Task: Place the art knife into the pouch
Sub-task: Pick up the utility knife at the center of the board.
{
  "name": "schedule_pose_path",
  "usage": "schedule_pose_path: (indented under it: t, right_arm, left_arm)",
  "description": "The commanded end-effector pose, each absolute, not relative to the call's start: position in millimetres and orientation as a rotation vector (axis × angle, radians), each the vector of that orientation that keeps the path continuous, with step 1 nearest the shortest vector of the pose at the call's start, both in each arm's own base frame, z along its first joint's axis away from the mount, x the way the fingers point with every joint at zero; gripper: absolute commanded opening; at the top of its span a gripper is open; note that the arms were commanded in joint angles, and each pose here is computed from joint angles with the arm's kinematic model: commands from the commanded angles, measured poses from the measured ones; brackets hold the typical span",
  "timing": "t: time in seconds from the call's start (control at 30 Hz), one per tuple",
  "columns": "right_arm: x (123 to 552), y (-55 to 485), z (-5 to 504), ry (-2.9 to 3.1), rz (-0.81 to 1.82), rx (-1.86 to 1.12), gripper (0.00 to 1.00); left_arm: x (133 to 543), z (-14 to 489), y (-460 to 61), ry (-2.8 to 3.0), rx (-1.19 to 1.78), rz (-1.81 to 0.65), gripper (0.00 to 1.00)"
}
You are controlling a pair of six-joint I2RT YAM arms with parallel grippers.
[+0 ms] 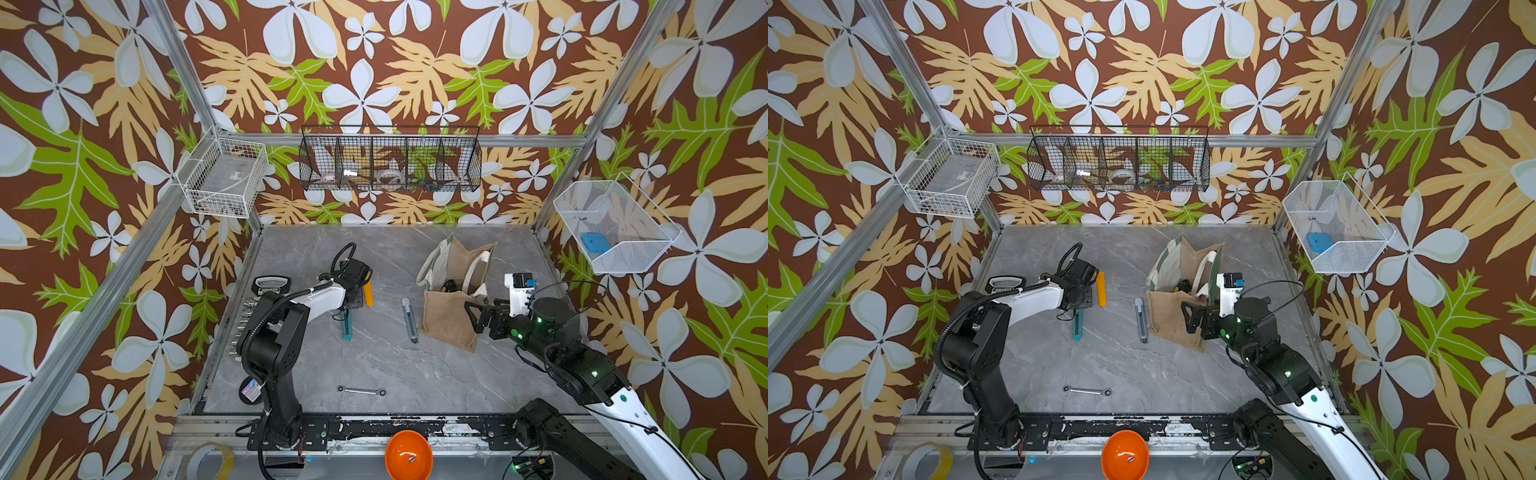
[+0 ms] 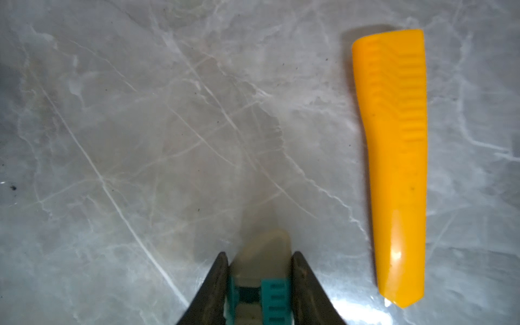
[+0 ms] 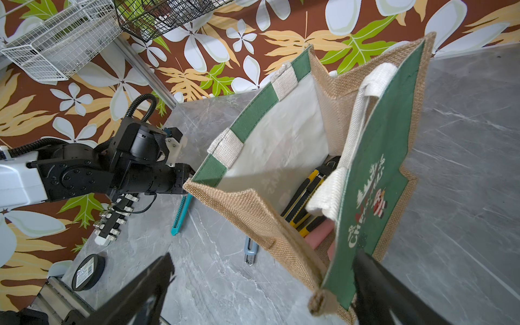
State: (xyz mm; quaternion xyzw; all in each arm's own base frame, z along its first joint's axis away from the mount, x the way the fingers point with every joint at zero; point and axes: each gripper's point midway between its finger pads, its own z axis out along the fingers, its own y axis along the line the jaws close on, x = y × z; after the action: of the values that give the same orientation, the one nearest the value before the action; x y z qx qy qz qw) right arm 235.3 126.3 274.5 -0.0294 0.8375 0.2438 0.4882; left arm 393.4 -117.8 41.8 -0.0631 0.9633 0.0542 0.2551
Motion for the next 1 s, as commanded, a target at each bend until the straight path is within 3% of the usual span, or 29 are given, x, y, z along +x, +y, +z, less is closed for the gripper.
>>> schedule_pose_path:
  t: [0.0, 0.5, 0.97]
  right_arm:
    - [237, 126, 278, 2.021, 0.585, -0.072, 1.0]
    - [237, 128, 281, 2.016, 0.61, -0.069, 1.0]
    - [237, 126, 292, 1.995, 0.592, -0.079, 1.0]
  left_arm:
    - [391, 46, -118, 2.626, -0.165, 0.144, 0.27]
    - [401, 89, -131, 2.565, -0.158, 0.101, 0.26]
    - [416, 218, -223, 2.369, 0.033, -0.064, 0.26]
